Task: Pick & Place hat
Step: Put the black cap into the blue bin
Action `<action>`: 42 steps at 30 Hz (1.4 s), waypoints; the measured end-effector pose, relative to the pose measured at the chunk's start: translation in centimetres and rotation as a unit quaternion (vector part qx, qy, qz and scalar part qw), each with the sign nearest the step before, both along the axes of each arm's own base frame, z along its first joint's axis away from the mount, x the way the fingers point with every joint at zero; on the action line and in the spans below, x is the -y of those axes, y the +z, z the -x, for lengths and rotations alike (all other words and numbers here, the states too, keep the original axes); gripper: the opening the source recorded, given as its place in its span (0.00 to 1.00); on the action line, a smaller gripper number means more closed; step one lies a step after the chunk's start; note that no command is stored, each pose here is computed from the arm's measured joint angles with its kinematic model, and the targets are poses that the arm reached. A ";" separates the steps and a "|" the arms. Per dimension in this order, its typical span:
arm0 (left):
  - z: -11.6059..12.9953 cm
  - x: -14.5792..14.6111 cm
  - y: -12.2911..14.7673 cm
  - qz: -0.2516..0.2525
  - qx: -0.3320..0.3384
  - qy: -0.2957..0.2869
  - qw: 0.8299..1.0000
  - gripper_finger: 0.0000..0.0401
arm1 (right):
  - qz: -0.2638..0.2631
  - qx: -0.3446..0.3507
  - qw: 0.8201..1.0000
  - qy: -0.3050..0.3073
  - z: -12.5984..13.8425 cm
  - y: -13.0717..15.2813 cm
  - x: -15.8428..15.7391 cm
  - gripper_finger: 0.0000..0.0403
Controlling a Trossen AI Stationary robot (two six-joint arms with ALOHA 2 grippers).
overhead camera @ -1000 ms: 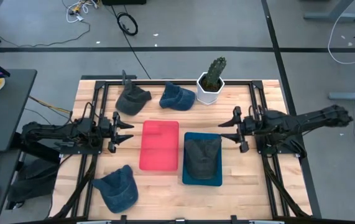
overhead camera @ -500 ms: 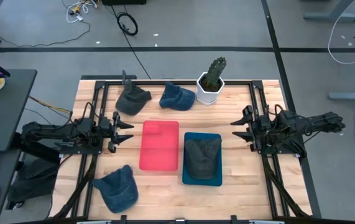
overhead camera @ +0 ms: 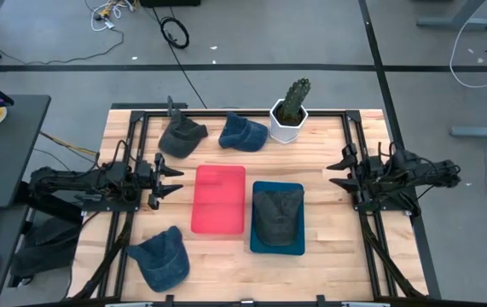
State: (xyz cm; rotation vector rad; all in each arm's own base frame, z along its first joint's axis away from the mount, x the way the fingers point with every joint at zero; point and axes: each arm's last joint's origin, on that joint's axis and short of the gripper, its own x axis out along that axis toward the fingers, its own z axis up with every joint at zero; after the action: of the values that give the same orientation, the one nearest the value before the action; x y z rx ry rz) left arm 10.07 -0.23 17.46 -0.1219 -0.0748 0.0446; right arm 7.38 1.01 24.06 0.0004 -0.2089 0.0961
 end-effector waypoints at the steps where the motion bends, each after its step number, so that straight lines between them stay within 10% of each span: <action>1: 0.0 0.0 0.0 -0.001 0.000 0.000 1.000 0.51 | 0.000 0.001 1.000 0.000 0.0 0.0 0.0 0.44; 19: 0.0 0.0 0.0 -0.016 0.000 0.001 1.000 0.51 | 0.017 0.053 0.998 0.002 -1.7 -4.3 -0.3 0.44; 42: 0.0 0.0 -0.1 0.082 0.002 -0.007 0.997 0.51 | 0.045 -0.083 0.995 0.009 -2.2 -7.0 -0.4 0.44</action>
State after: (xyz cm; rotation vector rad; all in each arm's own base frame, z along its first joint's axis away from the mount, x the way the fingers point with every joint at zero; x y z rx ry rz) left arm 10.08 -0.24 17.40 -0.2874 -0.0737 0.0370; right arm 9.56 1.44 17.10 -0.0795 -0.0384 0.1225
